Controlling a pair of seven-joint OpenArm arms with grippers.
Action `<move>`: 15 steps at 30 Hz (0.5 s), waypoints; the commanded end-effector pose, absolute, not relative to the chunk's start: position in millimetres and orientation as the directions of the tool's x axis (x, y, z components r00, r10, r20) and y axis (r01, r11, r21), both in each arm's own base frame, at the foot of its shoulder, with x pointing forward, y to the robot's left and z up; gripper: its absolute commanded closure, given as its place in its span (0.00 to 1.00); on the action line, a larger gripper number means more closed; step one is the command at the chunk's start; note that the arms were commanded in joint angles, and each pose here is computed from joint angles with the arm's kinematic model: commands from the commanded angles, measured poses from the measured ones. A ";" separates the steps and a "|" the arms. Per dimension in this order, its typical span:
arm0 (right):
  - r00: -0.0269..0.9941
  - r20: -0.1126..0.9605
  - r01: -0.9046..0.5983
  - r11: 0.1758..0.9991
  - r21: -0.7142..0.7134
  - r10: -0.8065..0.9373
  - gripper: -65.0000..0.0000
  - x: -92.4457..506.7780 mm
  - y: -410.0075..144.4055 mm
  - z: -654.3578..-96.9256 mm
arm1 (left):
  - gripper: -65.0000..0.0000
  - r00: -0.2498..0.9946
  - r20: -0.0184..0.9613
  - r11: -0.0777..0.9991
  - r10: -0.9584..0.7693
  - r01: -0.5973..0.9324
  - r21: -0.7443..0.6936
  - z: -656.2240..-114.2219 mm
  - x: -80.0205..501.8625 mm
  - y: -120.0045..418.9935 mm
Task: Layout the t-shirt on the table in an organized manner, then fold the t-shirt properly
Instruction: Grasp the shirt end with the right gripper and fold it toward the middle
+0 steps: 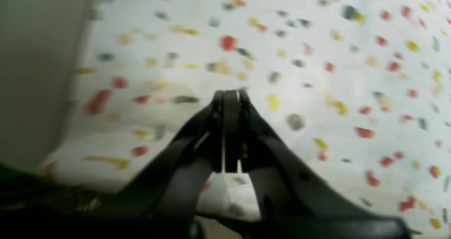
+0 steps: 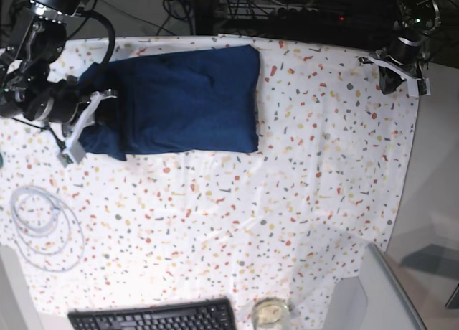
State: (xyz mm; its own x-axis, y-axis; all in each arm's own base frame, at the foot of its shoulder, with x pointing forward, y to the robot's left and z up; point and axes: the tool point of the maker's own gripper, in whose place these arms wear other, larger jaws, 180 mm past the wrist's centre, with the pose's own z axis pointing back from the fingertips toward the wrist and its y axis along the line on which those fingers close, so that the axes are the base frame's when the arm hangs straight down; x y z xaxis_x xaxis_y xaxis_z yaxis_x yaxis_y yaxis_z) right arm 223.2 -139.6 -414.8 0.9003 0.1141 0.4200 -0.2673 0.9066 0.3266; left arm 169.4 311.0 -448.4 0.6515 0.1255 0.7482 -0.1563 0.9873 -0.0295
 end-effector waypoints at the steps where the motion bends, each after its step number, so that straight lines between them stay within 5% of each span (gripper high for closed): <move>1: 0.869 0.478 -0.311 0.892 0.327 0.128 1.00 235.6 -128.6 -402.2 | 1.00 0.631 0.768 0.989 0.114 -0.149 -0.024 -440.3 172.2 315.3; 15: 0.857 0.488 -0.411 0.793 0.450 0.167 1.00 220.9 -35.0 -404.3 | 1.00 0.632 0.766 0.988 0.119 -0.149 -0.030 -442.0 171.2 312.9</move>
State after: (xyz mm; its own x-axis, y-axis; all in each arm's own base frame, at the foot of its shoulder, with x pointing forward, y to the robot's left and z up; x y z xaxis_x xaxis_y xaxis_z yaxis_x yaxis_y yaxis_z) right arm 212.5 -38.4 -414.1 0.8741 0.1875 0.4482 -0.3994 0.8025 0.4432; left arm 166.5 308.4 -450.9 0.6570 0.1294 0.7427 -0.1544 0.9874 -0.0355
